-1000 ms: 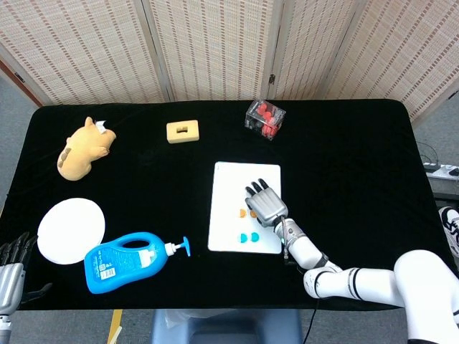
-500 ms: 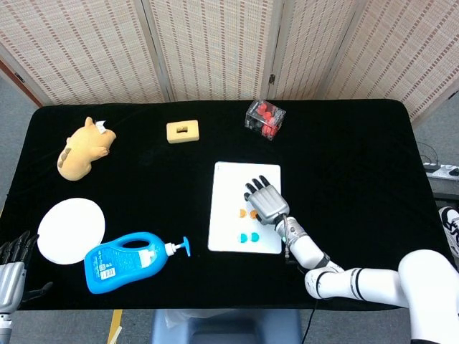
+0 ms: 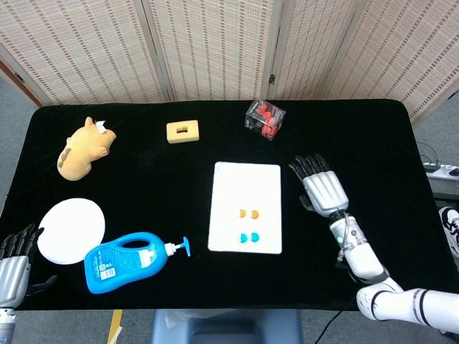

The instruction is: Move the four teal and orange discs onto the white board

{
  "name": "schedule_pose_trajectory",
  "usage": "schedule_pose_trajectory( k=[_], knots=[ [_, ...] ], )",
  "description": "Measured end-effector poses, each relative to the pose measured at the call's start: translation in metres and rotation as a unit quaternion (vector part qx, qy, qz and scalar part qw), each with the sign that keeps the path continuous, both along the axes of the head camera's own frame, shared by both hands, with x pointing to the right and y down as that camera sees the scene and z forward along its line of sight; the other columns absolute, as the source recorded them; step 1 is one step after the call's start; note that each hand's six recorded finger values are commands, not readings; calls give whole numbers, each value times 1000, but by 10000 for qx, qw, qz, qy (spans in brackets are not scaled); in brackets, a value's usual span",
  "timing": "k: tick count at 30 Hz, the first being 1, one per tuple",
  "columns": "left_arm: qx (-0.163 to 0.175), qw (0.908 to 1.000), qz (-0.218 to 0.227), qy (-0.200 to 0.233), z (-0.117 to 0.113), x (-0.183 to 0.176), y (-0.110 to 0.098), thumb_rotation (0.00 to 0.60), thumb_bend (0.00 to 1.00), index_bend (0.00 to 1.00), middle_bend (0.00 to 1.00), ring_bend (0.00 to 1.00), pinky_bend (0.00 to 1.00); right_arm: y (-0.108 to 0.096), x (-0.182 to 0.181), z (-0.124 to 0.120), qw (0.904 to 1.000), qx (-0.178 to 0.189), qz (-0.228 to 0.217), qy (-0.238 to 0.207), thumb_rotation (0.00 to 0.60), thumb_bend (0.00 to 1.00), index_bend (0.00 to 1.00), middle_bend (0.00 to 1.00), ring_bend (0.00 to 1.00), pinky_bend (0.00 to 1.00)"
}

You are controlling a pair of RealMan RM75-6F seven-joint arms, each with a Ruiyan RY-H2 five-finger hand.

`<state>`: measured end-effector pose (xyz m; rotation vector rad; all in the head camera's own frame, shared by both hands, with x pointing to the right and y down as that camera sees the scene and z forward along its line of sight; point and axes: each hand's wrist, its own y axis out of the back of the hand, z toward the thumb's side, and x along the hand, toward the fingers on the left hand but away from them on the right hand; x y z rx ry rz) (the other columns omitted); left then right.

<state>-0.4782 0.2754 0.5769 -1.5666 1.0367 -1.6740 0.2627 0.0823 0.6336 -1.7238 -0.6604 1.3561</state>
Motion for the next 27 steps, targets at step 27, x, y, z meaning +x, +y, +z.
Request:
schedule_pose_trajectory(
  k=[27],
  knots=[
    [542, 9985, 38, 87, -23, 19, -17, 600, 164, 63, 34, 69, 0, 126, 133, -91, 9908, 638, 1019, -621, 600, 430, 0, 0, 0, 0]
  ],
)
